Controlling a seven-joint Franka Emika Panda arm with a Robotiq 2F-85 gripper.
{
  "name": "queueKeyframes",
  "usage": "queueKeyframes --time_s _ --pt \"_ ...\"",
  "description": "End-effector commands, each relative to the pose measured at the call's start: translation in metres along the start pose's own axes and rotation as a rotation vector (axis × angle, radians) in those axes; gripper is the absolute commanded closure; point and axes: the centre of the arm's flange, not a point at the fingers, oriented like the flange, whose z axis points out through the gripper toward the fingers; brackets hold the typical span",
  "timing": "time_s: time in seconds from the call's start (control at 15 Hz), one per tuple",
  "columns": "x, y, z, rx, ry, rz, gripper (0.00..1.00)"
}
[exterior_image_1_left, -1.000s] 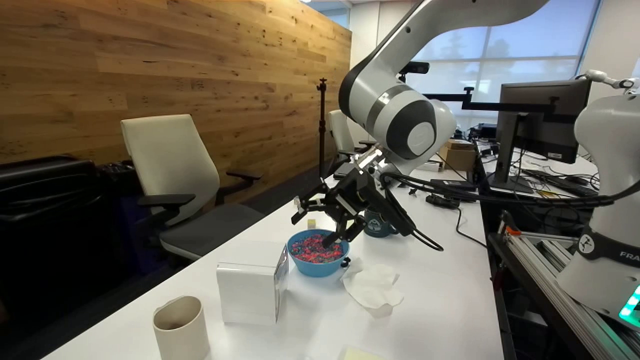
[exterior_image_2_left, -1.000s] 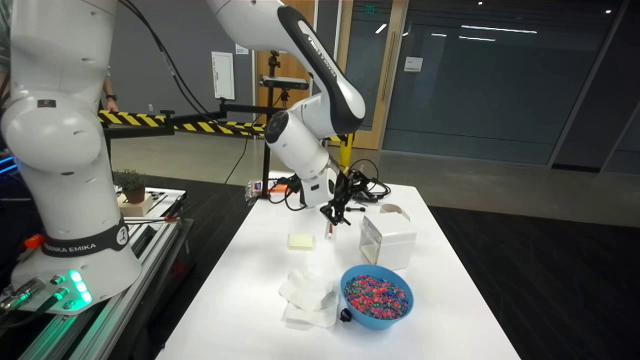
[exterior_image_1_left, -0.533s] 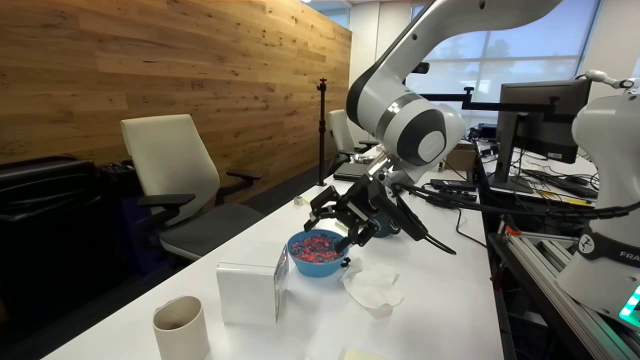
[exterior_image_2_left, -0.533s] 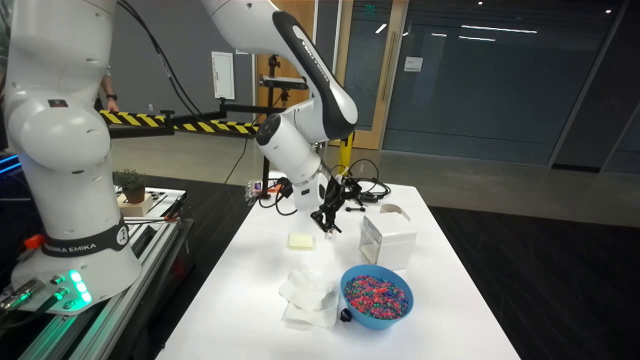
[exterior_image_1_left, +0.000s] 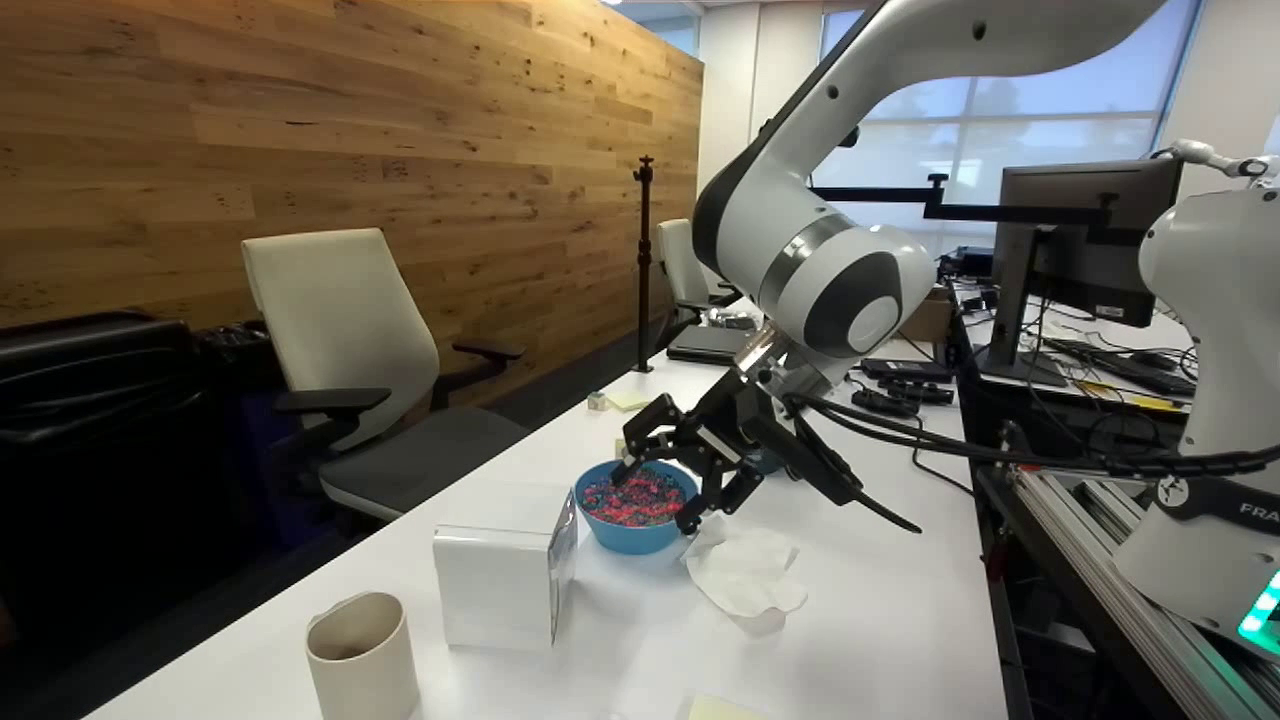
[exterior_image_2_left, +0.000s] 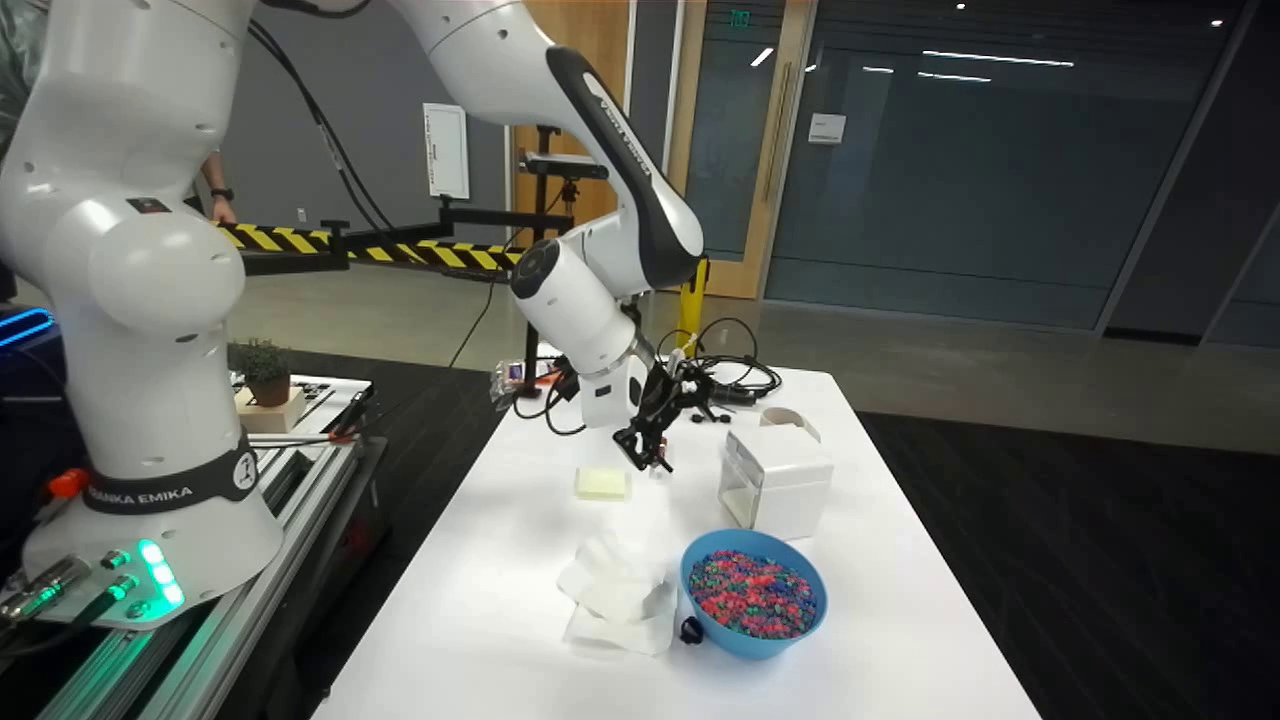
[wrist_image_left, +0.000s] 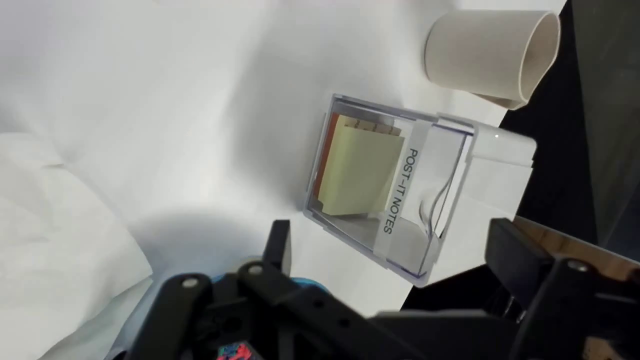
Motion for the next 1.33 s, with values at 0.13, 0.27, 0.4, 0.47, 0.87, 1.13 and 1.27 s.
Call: queueKeyframes --time_s 0.13,0.27,0.4,0.47,0.87,1.13,1.27 --pt "-0.050 0.017 0.021 0.004 0.003 0.064 0.00" --pt "-0.058 0.012 0.029 0.007 0.008 0.102 0.00" --pt "-0.067 0.007 0.036 0.011 0.009 0.139 0.00" --pt "-0.071 0.005 0.039 0.013 0.010 0.154 0.00" --pt "-0.088 -0.008 0.054 -0.040 0.001 0.301 0.00" --pt "-0.104 -0.004 0.059 -0.093 -0.037 0.431 0.00" --pt "-0.110 -0.012 0.061 -0.093 -0.062 0.470 0.00"
